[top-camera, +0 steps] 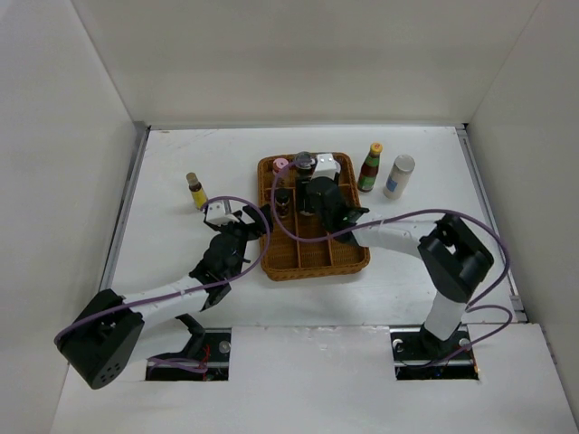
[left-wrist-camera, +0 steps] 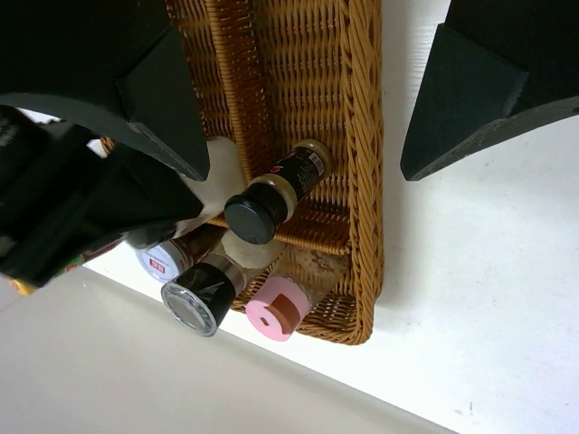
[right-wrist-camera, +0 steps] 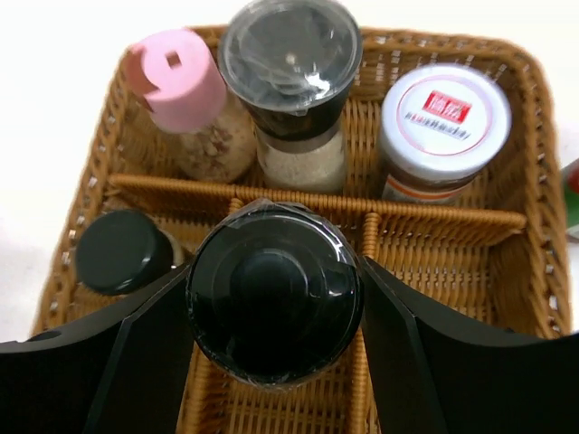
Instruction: Organize the condiment bottles
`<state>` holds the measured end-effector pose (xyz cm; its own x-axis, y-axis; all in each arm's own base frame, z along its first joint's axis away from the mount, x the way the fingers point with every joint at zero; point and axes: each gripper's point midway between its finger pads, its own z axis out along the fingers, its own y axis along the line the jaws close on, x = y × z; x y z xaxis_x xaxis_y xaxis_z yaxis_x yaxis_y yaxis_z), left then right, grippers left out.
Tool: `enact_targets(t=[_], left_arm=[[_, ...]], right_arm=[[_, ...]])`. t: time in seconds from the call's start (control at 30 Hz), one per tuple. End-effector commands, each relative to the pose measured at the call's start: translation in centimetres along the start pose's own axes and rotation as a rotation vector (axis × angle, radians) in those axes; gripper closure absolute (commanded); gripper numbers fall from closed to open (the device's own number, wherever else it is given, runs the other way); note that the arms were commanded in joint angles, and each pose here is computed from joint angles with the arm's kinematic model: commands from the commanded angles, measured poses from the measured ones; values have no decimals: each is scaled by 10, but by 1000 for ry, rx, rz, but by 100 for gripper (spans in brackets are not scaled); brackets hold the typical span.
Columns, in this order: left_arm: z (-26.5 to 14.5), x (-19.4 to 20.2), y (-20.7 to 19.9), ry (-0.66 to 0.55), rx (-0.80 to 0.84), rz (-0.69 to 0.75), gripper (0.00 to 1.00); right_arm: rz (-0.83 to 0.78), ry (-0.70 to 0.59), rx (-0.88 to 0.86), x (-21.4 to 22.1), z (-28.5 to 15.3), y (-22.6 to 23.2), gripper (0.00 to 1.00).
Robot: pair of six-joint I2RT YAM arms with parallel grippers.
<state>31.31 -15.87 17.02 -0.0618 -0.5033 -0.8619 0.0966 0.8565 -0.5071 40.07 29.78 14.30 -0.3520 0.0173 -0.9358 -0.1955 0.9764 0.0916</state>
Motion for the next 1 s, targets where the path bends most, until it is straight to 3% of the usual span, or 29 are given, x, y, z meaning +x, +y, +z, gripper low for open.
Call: enact_targets(t=[0.0,0.17,0.33,0.43,0.5,0.53,0.57,0.6,0.63,0.67,0.7,0.87,0.97], left_arm=[[1,-8,-3,-33,11,-43,13],[2,-5,-5,-24,18,-43,13],[4,-1,-6,-11,15,-36,13],[3,-3,-8,-14,24,-41,13],[3,-2,-12,-8,37,-42,13],[2,-2,-12,-7,39,-42,13],[2,-2,-13,-8,40,-43,14],[2,-3,-12,-11,38,-44,14],[2,-2,-12,-10,39,-45,14],[3,-1,-12,-6,39,-43,15],[3,1,-14,-1,43,-42,15],[1,-1,-15,-5,51,-49,16],[1,0,-16,-1,54,-45,16]], right_arm=[[111,-120,-50,-41,10,21,42],[126,-79,-45,-21,20,23,28],[138,-152,-68,-62,-4,20,0],[144,-214,-65,-98,-30,4,2],[178,-272,-52,-123,-48,-16,8],[192,-293,-36,-133,-53,-28,17],[199,-303,-11,-139,-53,-43,29],[199,-309,23,-144,-50,-60,50],[198,-305,54,-148,-47,-77,82],[205,-293,84,-150,-45,-93,89],[214,-285,112,-153,-43,-108,90],[194,-266,256,-165,-25,-176,85],[168,-202,270,-158,-4,-195,45]])
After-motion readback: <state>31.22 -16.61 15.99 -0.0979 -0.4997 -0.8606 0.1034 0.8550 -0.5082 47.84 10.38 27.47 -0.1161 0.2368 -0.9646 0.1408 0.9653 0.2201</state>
